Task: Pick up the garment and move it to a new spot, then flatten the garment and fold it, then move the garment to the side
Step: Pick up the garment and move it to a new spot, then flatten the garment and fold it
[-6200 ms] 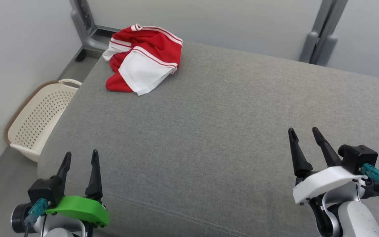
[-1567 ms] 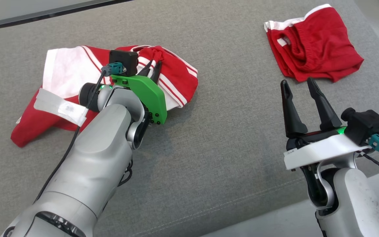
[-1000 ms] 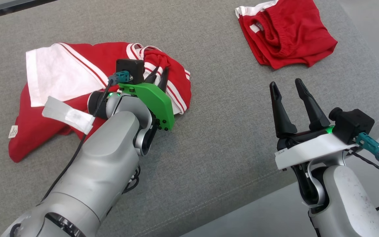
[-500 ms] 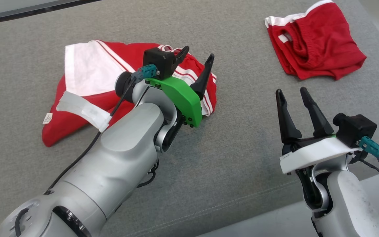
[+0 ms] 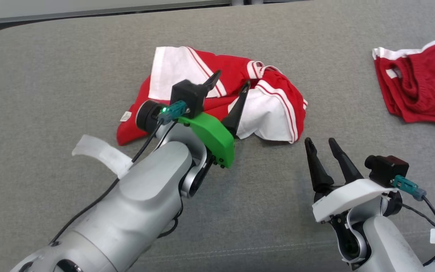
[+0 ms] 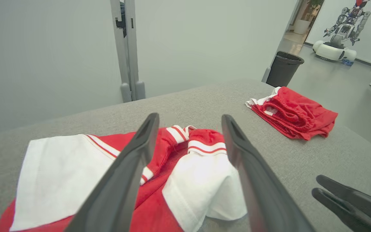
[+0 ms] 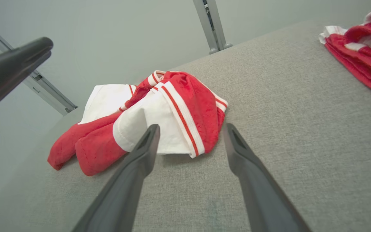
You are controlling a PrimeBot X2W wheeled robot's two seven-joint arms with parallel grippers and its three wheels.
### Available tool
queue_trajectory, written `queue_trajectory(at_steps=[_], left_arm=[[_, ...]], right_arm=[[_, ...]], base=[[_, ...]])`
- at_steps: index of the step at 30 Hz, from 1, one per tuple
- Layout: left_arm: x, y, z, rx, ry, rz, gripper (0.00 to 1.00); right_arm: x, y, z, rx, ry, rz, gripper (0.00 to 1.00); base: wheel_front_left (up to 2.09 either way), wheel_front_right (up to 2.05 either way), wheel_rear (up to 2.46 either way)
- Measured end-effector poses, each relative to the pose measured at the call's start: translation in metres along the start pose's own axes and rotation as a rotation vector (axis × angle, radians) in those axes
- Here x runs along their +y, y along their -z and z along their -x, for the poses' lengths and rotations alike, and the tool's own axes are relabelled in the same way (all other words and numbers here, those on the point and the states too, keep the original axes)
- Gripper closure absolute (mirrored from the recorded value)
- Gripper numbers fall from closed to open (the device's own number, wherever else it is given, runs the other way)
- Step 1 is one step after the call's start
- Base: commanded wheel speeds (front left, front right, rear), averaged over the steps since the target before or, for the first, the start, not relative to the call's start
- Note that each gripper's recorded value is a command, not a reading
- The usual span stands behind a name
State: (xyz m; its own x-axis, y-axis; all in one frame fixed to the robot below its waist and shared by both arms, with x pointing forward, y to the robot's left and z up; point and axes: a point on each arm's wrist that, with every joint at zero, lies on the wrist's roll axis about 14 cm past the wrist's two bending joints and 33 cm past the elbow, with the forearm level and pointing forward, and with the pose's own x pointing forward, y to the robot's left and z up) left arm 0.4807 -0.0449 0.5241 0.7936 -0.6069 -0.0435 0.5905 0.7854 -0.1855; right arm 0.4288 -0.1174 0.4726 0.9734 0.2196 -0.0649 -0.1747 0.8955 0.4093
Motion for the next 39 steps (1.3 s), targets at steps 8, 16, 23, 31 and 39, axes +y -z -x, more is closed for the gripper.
queue_trajectory(at_steps=[8,16,23,31,39], left_arm=[[0.057,0.020,0.060,0.012,-0.206,0.041,0.00],[0.081,0.026,0.104,-0.034,-0.346,0.109,0.00],[0.088,0.028,0.129,-0.070,-0.415,0.139,0.00],[0.094,0.033,0.143,-0.078,-0.459,0.158,0.00],[0.094,0.036,0.144,-0.076,-0.463,0.149,0.00]], right_arm=[[0.033,0.037,-0.015,0.104,-0.083,-0.091,0.00],[0.047,0.065,-0.033,0.174,-0.093,-0.195,0.00],[0.050,0.074,-0.049,0.172,-0.075,-0.254,0.00],[0.038,0.057,-0.061,0.103,-0.034,-0.282,0.23],[0.027,0.029,-0.061,0.014,-0.019,-0.267,1.00]], base=[[0.00,0.00,0.00],[0.00,0.00,0.00],[0.00,0.00,0.00],[0.00,0.00,0.00],[0.00,0.00,0.00]])
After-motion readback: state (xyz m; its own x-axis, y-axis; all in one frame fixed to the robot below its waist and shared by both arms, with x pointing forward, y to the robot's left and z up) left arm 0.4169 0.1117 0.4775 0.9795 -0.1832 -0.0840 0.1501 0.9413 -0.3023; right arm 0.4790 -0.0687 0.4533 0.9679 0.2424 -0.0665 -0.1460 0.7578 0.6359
